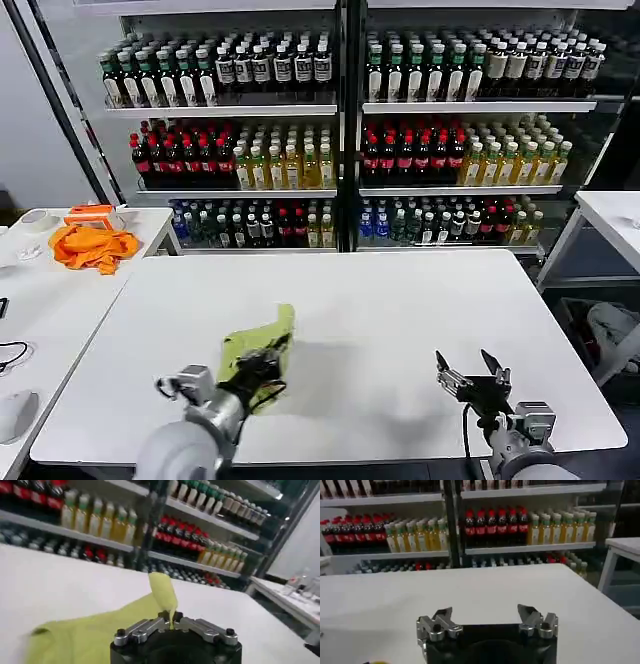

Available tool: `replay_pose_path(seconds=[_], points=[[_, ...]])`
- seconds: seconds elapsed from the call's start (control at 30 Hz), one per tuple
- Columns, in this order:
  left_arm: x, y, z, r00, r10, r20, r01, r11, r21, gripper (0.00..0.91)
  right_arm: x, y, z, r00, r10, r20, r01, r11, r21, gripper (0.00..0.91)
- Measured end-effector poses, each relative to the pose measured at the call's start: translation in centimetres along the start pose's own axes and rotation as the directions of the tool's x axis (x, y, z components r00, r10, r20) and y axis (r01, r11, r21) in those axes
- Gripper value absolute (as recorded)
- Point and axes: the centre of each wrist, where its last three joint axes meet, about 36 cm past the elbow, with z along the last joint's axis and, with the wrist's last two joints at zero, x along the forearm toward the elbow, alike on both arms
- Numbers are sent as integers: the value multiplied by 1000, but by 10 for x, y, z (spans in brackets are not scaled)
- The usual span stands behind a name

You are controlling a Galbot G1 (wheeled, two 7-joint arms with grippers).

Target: Fold and organize the clothes.

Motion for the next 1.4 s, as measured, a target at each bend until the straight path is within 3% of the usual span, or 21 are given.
replay_pose_path(seconds=[0.13,0.17,0.2,0.5,0.87,1.07,1.4], points=[[-34,-19,10,999,33,-12,-32,998,47,20,-2,-5,-3,1000,4,7,-4,1000,5,907],[-42,-24,12,999,43,-11,-42,997,57,272,-2,-6,-4,1000,4,8,-4,1000,5,907],[-51,-29,13,999,52,-10,-51,996,66,907,-3,-7,-4,1000,4,10,-4,1000,5,907],[-101,-61,23,991,130,18,-131,987,89,907,-11,-11,-6,1000,-2,17,2,1000,12,907],[-102,-61,23,984,154,87,-163,981,103,907,-20,-9,-8,999,-19,32,18,1000,5,907],[-77,-39,21,984,62,170,-67,998,23,907,-22,-5,-1,998,-30,58,29,1000,10,907],[-18,11,28,938,-156,308,202,972,-122,907,-19,10,17,984,-18,175,5,997,74,907]])
